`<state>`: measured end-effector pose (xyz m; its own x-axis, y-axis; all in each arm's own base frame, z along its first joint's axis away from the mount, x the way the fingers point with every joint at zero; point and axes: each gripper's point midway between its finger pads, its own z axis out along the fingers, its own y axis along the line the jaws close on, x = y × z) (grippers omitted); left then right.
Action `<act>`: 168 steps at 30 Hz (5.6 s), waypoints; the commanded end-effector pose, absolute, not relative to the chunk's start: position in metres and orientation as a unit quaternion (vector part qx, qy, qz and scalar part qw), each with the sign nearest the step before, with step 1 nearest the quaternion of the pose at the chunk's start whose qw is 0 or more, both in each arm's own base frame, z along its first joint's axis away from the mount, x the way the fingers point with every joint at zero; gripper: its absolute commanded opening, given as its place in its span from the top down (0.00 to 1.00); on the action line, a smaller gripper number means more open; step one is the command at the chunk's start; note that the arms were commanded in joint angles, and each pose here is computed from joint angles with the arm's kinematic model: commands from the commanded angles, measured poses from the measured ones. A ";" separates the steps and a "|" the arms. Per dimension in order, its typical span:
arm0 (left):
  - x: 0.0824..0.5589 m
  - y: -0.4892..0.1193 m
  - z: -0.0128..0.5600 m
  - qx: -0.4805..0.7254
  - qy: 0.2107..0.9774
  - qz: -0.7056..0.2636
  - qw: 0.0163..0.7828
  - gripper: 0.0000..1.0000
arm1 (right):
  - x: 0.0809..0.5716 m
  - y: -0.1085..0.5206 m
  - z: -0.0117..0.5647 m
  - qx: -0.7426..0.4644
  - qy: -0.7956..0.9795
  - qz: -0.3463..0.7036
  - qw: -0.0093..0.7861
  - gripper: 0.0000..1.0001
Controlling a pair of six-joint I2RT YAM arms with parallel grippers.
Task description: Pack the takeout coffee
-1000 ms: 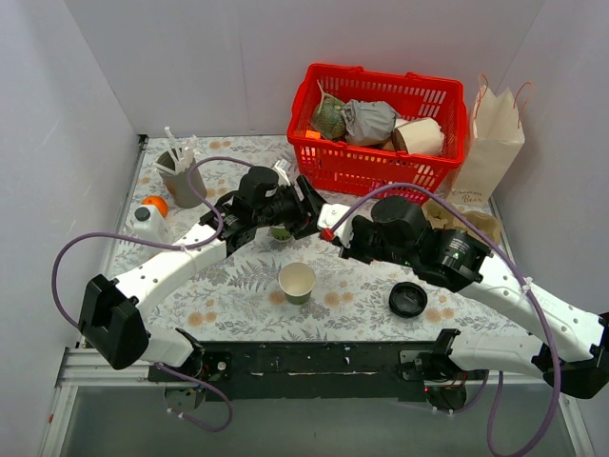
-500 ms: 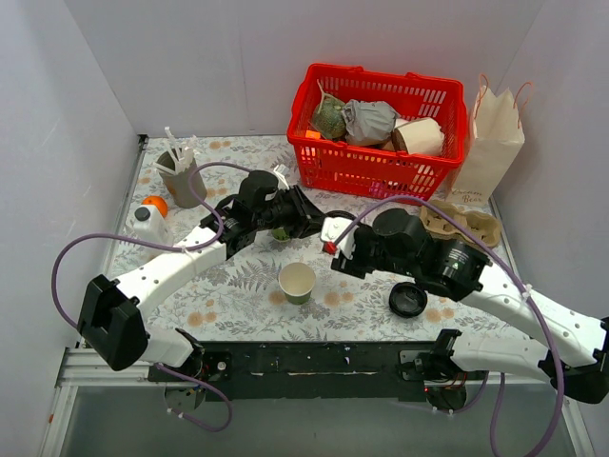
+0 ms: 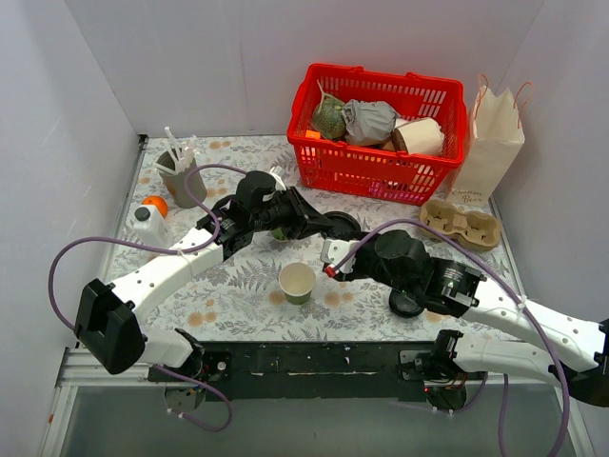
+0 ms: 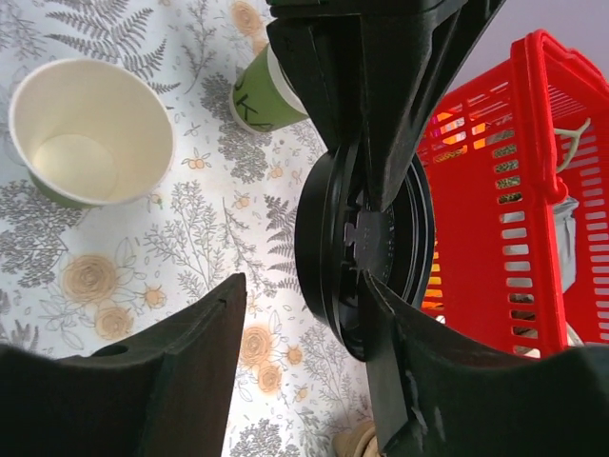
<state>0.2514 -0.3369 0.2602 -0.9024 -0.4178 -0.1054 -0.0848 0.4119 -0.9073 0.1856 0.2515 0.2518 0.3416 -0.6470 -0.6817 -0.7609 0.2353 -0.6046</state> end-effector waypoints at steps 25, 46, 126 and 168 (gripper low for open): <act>0.241 -0.271 0.319 -0.121 0.815 -0.463 0.327 0.02 | 0.139 0.289 0.287 -0.467 0.649 0.285 0.529 0.76; 0.176 -0.203 0.183 -0.180 0.878 -0.358 0.261 0.02 | 0.148 0.326 0.254 -0.223 0.742 0.556 0.300 0.73; 0.186 -0.245 0.142 -0.187 0.849 -0.446 0.214 0.09 | 0.174 0.334 0.148 -0.199 0.827 0.490 0.193 0.41; 0.179 -0.234 0.125 -0.189 0.856 -0.429 0.216 0.36 | 0.163 0.335 0.164 -0.233 0.840 0.445 0.205 0.25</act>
<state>0.1801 -0.2359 0.1277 -0.8324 -0.5189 -0.1946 -0.1536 0.5534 -0.8187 0.1616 0.3226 0.1403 -0.8201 -0.2327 -0.5228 -0.5536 0.5536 0.6221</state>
